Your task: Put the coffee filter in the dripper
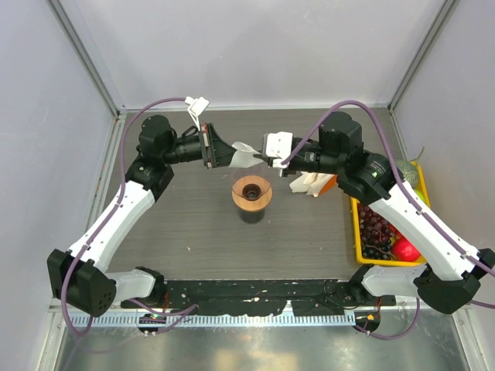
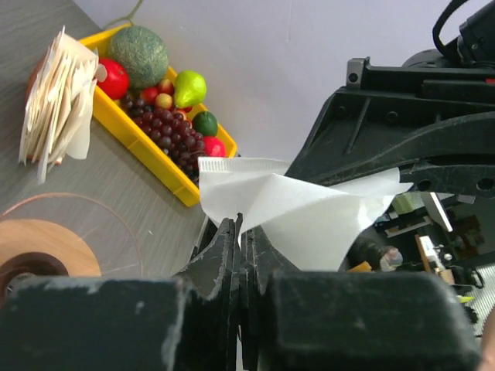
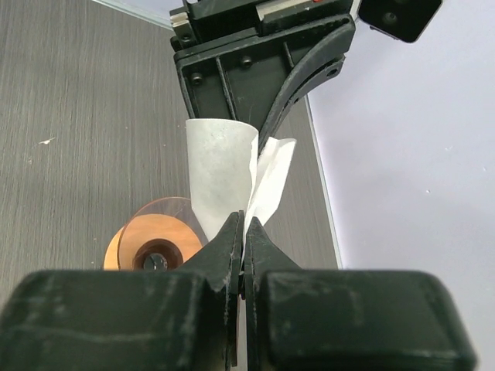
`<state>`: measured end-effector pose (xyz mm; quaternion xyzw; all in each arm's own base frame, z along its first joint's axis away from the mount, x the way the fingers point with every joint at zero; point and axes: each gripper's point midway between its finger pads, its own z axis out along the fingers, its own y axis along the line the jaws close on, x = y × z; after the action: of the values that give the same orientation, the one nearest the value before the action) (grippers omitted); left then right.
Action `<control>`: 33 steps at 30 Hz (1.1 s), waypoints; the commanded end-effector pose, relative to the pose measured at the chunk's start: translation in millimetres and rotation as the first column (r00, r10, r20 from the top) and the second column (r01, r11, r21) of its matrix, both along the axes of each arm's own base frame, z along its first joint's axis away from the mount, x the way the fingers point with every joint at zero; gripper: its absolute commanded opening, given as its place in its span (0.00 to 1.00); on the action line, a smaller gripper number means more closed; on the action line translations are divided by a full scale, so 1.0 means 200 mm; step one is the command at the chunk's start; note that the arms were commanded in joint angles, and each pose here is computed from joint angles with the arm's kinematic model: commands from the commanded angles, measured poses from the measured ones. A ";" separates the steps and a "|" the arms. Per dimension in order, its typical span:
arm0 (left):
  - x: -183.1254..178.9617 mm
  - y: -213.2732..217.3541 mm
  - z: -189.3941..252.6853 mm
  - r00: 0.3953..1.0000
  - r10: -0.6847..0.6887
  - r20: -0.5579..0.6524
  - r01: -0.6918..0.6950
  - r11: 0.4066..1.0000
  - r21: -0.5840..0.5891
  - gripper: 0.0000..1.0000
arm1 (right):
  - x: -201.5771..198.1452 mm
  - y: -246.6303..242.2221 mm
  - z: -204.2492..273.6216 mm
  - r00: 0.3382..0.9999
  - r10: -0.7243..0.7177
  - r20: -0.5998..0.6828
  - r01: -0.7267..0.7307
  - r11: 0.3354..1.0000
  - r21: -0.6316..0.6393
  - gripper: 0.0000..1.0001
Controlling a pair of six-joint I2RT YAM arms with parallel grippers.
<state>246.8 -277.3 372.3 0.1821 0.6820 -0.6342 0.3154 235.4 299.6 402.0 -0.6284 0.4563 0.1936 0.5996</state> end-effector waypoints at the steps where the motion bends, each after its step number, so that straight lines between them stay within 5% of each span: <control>1: -0.05 0.02 0.10 0.996 0.022 0.087 -0.020 1.000 -0.017 0.04 | -0.01 0.03 0.14 0.999 0.013 0.044 -0.016 0.998 0.065 0.05; 4: -0.06 0.03 0.10 0.995 0.036 0.094 -0.034 0.999 -0.018 0.35 | -0.04 0.03 0.14 0.997 0.056 0.060 -0.060 0.997 0.056 0.05; 7: -0.05 0.04 0.08 0.993 0.064 0.100 -0.064 0.998 0.002 0.29 | -0.08 0.03 0.13 0.994 0.087 0.067 -0.091 0.995 0.051 0.05; 9: -0.03 0.05 0.07 0.988 0.105 0.114 -0.107 0.994 0.018 0.10 | -0.06 0.03 0.13 0.997 0.060 0.050 -0.063 0.996 0.056 0.28; 10: -0.01 0.07 0.06 0.982 0.142 0.125 -0.147 0.988 0.035 0.01 | -0.05 0.02 0.13 0.999 0.032 0.011 -0.033 0.998 0.060 0.49; 14: 0.11 0.19 0.10 0.901 0.354 0.249 -0.381 0.922 0.067 0.00 | -0.03 -0.04 0.18 0.989 -0.048 -0.141 0.063 0.993 0.099 0.90; 16: 0.17 0.24 0.14 0.843 0.431 0.322 -0.476 0.876 0.076 0.00 | -0.04 -0.07 0.24 0.972 -0.074 -0.222 0.109 0.982 0.154 0.97; 25: 0.25 0.27 0.34 0.556 0.444 0.702 -0.682 0.727 0.080 0.00 | 0.12 -0.08 0.65 0.936 -0.170 -0.309 0.289 0.871 0.397 0.96; 33: 0.28 0.26 0.42 0.499 0.460 0.735 -0.730 0.680 0.070 0.00 | 0.20 0.03 0.46 0.898 -0.265 -0.353 0.367 0.892 0.264 0.96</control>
<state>295.1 -232.5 440.2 0.2060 0.6574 -0.2802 0.6685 270.8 296.6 510.2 -0.4078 0.5724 0.2790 0.6544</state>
